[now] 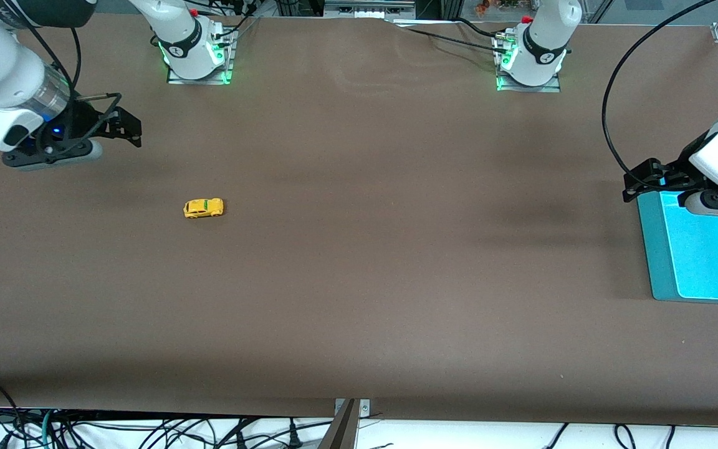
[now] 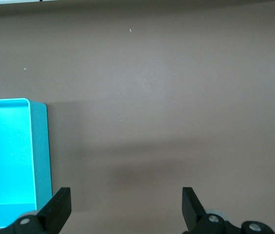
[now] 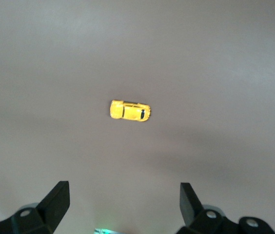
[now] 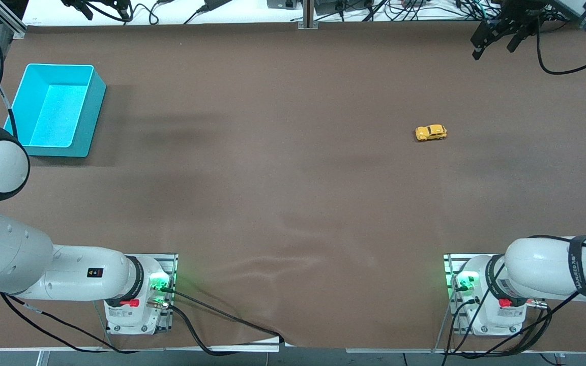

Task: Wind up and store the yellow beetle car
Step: 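Lower the right gripper onto the yellow toy car and grasp it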

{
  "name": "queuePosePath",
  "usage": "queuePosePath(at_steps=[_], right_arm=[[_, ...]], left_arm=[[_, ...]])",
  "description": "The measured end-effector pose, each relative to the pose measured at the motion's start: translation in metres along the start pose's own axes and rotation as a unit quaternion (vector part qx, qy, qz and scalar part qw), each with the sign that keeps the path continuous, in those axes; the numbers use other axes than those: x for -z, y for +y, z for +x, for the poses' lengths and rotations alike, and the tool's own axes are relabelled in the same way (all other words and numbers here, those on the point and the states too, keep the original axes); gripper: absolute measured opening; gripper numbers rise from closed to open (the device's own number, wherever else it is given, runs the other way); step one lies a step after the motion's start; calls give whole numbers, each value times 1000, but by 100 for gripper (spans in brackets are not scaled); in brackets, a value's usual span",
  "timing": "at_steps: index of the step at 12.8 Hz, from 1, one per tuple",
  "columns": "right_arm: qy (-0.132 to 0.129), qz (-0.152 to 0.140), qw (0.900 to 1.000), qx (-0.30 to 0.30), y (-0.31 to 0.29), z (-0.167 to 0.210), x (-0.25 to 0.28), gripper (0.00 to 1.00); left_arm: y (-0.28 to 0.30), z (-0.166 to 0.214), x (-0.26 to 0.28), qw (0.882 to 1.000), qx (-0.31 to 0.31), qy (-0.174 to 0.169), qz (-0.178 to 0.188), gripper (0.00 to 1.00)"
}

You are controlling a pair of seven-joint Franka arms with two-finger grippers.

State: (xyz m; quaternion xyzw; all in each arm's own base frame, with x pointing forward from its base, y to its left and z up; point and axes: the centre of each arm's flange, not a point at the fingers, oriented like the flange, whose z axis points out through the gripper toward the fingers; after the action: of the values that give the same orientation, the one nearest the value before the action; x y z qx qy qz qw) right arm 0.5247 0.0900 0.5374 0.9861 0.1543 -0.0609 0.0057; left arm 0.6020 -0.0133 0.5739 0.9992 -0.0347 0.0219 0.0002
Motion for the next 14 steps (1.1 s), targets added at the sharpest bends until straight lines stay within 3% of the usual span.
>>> queuePosePath(at_steps=[3, 5, 6, 9, 10, 12, 14], right_arm=[[-13, 3, 988, 152, -11, 5, -46, 100], [-11, 7, 967, 256, -11, 10, -84, 100], [-7, 9, 950, 312, -10, 14, -105, 100], [16, 18, 882, 471, -5, 33, -176, 100], [22, 22, 863, 504, -4, 39, -201, 100], [38, 24, 834, 550, -3, 45, -246, 100], [52, 21, 817, 574, -4, 48, -273, 100]], left_arm=[[0, 0, 0, 1000, 0, 0, 0, 100], [0, 0, 0, 1000, 0, 0, 0, 100], [0, 0, 0, 1000, 0, 0, 0, 100], [0, 1, -1, 1000, 0, 0, 0, 100], [0, 1, -1, 1000, 0, -1, 0, 100], [0, 1, -2, 1000, 0, -1, 0, 100], [0, 2, -2, 1000, 0, -1, 0, 100]])
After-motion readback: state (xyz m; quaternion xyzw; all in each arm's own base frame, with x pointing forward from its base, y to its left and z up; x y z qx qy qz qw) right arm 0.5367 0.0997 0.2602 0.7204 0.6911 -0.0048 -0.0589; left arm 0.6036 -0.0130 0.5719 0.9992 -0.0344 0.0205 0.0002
